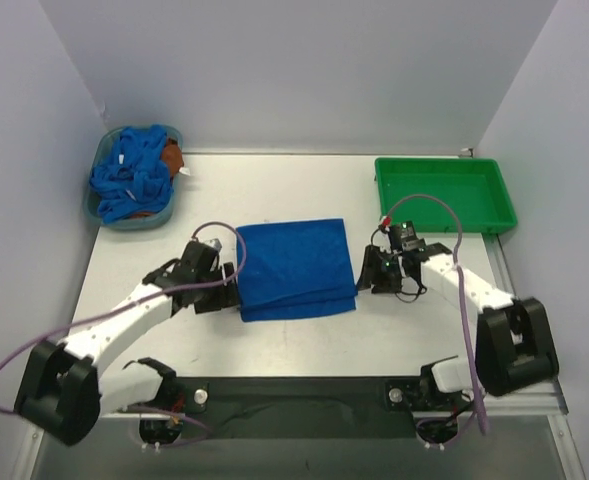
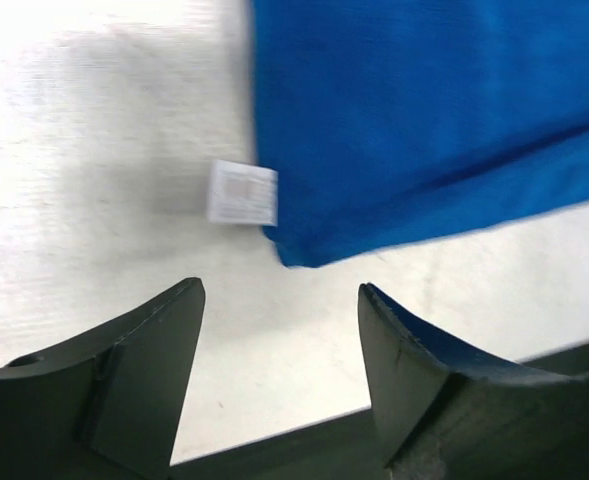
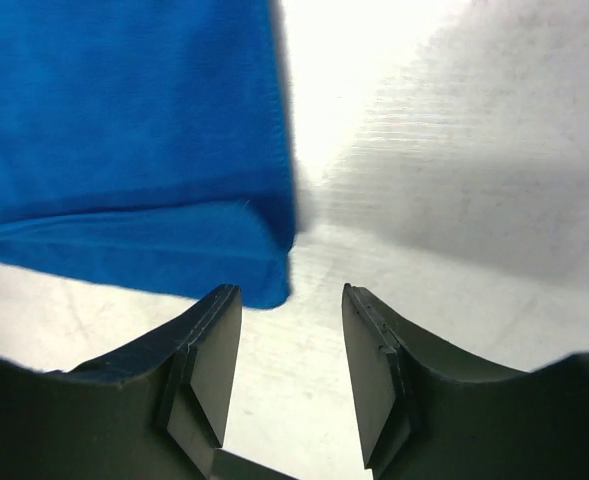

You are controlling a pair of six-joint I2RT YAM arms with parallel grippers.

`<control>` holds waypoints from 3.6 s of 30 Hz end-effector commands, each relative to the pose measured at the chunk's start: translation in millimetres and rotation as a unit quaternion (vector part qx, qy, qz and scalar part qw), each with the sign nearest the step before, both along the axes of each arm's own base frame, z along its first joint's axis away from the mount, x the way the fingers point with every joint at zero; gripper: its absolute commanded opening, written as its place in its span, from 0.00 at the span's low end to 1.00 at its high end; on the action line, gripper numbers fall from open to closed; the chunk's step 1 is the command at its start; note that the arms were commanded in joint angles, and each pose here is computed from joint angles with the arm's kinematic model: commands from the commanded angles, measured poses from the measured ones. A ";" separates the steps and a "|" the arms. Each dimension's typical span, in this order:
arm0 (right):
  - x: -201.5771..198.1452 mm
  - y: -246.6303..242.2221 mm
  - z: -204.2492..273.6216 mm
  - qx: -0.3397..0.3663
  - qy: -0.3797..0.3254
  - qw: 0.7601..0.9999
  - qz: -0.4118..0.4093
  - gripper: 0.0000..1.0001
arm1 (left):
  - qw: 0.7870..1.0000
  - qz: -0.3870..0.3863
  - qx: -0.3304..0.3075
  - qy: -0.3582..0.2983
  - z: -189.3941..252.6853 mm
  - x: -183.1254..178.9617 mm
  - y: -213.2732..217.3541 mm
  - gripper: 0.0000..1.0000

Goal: Fold and stack the towels
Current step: Fold the towel

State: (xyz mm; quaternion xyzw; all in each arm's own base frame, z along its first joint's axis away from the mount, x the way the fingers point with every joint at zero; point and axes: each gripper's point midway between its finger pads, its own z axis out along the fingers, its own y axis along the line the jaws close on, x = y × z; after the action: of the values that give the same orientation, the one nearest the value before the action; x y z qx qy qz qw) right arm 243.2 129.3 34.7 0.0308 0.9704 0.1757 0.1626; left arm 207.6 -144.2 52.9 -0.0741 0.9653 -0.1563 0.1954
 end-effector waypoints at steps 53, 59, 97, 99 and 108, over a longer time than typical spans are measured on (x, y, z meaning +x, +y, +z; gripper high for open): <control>178.0 150.9 126.5 0.194 -0.263 0.945 -0.010 0.82 | 0.955 0.054 -0.200 -0.211 82.7 202.2 -86.6 0.61; 204.7 178.8 80.8 0.233 -0.258 0.938 -0.012 0.87 | 0.957 0.073 -0.198 -0.200 35.7 238.9 -85.1 0.52; 189.3 104.0 75.0 0.049 -0.269 0.962 -0.015 0.85 | 0.944 0.144 -0.170 -0.243 41.1 227.8 2.0 0.62; 168.3 105.9 67.7 0.033 -0.238 0.971 0.004 0.82 | 0.948 0.147 -0.162 -0.230 30.2 225.2 3.7 0.56; 79.2 114.2 14.7 -0.005 -0.140 0.987 0.074 0.73 | 0.958 0.178 -0.114 -0.196 -11.0 220.5 24.5 0.43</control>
State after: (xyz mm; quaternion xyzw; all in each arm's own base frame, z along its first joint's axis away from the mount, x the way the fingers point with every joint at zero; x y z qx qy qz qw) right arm 356.8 255.9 70.7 -0.0527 0.9174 0.2158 0.3301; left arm 422.0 -133.2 44.6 -0.2328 0.8544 -0.2653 0.3814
